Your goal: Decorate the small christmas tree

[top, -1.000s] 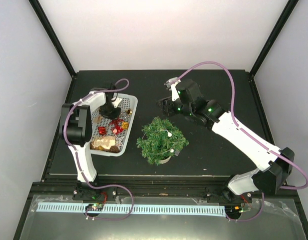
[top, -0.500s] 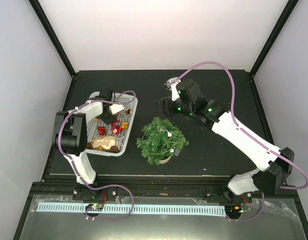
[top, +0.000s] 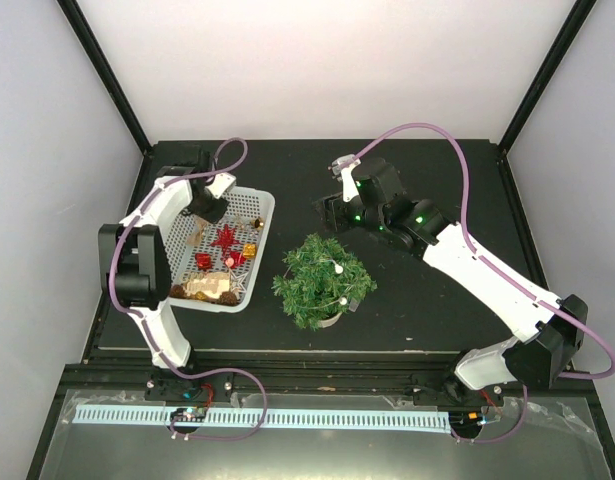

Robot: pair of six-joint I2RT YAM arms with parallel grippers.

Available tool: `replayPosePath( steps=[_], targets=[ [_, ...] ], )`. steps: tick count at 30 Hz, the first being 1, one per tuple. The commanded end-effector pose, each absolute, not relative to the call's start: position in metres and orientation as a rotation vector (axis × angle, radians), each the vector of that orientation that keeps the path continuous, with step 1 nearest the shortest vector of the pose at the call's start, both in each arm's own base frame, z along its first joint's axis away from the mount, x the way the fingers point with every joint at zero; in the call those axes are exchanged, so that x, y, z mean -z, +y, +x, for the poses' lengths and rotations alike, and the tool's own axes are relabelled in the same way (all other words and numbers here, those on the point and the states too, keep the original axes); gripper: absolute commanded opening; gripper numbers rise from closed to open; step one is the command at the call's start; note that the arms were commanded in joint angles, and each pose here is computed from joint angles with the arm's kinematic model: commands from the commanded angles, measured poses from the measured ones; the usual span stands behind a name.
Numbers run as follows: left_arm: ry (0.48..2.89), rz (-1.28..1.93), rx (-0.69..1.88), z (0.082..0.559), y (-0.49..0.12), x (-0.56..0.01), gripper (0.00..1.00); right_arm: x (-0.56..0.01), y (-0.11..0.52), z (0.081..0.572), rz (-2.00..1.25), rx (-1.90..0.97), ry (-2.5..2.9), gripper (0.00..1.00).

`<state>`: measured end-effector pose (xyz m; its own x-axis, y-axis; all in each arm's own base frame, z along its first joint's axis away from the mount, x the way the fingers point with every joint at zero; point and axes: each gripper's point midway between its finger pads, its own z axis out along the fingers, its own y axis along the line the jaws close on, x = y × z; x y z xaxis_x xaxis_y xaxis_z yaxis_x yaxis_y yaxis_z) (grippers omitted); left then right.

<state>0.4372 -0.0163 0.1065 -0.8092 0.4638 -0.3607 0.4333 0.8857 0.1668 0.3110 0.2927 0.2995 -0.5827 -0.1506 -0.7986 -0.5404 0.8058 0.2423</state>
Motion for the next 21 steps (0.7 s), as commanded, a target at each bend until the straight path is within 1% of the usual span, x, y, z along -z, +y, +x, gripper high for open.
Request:
replayPosePath(
  steps=[1, 5, 7, 13, 21],
  targets=[
    [2.852, 0.446, 0.112, 0.404, -0.034, -0.079, 0.31, -0.309, 0.291, 0.314, -0.497, -0.605, 2.125, 0.70],
    [2.853, 0.375, 0.056, 0.400, -0.032, -0.069, 0.33, -0.306, 0.291, 0.314, -0.500, -0.604, 2.128, 0.70],
    [2.837, 0.327, 0.034, 0.401, -0.030, -0.067, 0.37, -0.305, 0.292, 0.314, -0.500, -0.606, 2.130, 0.70],
    [2.787, 0.234, 0.027, 0.408, -0.031, -0.061, 0.43, -0.300, 0.293, 0.315, -0.502, -0.602, 2.140, 0.70],
    [2.719, 0.179, -0.028, 0.426, -0.027, -0.065, 0.43, -0.299, 0.294, 0.316, -0.505, -0.604, 2.142, 0.70]
  ],
)
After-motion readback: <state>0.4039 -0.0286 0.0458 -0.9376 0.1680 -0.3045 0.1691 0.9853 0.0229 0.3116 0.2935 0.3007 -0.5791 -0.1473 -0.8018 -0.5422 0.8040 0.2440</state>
